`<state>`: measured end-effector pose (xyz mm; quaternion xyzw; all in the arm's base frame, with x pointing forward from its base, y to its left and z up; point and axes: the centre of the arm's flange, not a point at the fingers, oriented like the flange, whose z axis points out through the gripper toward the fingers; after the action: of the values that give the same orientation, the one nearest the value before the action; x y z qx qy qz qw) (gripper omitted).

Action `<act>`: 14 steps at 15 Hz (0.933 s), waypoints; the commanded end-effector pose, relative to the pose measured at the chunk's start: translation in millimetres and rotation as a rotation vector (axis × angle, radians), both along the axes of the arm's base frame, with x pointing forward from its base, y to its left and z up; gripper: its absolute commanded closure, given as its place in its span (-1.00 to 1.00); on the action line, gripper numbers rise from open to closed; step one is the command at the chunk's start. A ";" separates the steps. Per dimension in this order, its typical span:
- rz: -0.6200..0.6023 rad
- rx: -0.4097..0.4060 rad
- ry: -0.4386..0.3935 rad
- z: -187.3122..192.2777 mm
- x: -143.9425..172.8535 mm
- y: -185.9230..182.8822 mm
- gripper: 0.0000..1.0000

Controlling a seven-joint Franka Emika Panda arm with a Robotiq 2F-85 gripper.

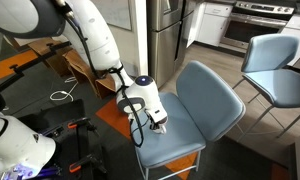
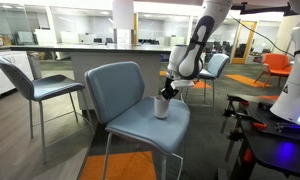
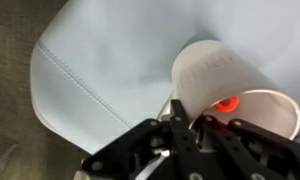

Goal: Move the white mug to the center of the seat

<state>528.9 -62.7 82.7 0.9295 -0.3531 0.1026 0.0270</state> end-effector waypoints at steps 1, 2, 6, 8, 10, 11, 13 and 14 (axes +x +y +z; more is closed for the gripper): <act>0.012 0.007 -0.036 0.4 -5.7 0.2 0.94; 0.031 0.003 -0.035 0.9 -6.3 0.3 0.27; 0.083 -0.007 -0.035 15.4 -5.7 -0.8 -0.20; 0.103 0.020 -0.023 28.9 -3.2 -1.5 -0.50; 0.136 0.075 -0.018 45.9 0.7 -0.2 -0.80; 0.141 0.094 0.000 54.2 2.6 2.0 -0.93; 0.188 0.161 0.046 75.8 5.1 6.6 -1.00; 0.210 0.179 0.068 85.2 6.0 9.4 -1.00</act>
<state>543.7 -50.0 140.3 0.9553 -0.2806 0.0886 -0.0289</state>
